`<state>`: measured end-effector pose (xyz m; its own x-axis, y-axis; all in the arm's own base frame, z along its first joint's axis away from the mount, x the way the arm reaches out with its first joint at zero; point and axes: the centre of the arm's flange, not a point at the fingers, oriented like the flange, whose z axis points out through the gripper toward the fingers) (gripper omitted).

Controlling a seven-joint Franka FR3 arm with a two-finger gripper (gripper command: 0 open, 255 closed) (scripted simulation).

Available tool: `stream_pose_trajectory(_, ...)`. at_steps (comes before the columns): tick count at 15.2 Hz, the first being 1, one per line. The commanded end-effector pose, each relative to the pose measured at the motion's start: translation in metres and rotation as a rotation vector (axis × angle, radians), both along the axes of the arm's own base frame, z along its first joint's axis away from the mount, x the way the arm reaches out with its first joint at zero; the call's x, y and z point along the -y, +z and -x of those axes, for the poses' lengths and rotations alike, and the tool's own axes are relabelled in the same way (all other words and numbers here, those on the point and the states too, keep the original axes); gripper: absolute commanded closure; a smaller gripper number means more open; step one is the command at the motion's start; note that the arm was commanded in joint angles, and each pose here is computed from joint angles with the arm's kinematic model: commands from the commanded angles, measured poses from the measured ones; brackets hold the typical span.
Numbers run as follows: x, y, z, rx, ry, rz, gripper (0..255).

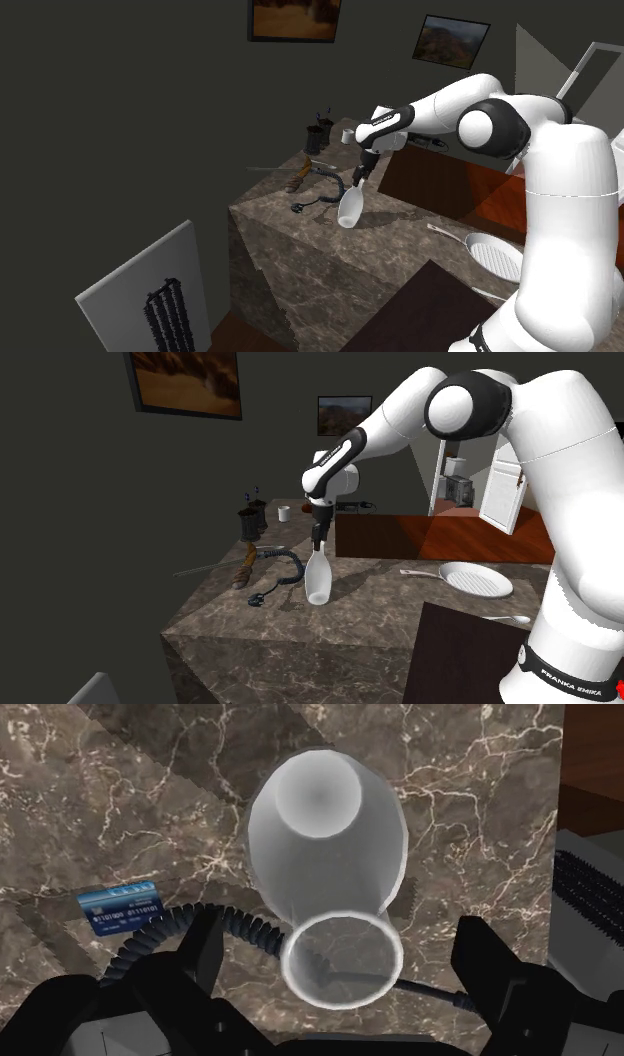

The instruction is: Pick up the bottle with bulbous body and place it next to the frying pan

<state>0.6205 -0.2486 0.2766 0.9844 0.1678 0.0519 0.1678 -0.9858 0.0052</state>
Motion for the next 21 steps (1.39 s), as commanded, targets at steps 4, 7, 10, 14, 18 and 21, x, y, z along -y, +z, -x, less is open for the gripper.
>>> stream_pose_trajectory(4,-0.001,-0.024,-0.002,0.000,0.000,0.000,0)
stream_pose_trajectory(7,-0.001,-0.024,-0.002,0.000,0.000,0.000,0)
stream_pose_trajectory(10,-0.001,-0.024,-0.002,0.000,0.000,0.000,0)
stream_pose_trajectory(14,-0.001,-0.024,-0.002,0.000,0.000,0.000,255)
stream_pose_trajectory(18,-0.001,-0.024,-0.002,0.000,0.000,0.000,255)
stream_pose_trajectory(21,-0.001,-0.024,-0.002,0.000,0.000,0.000,255)
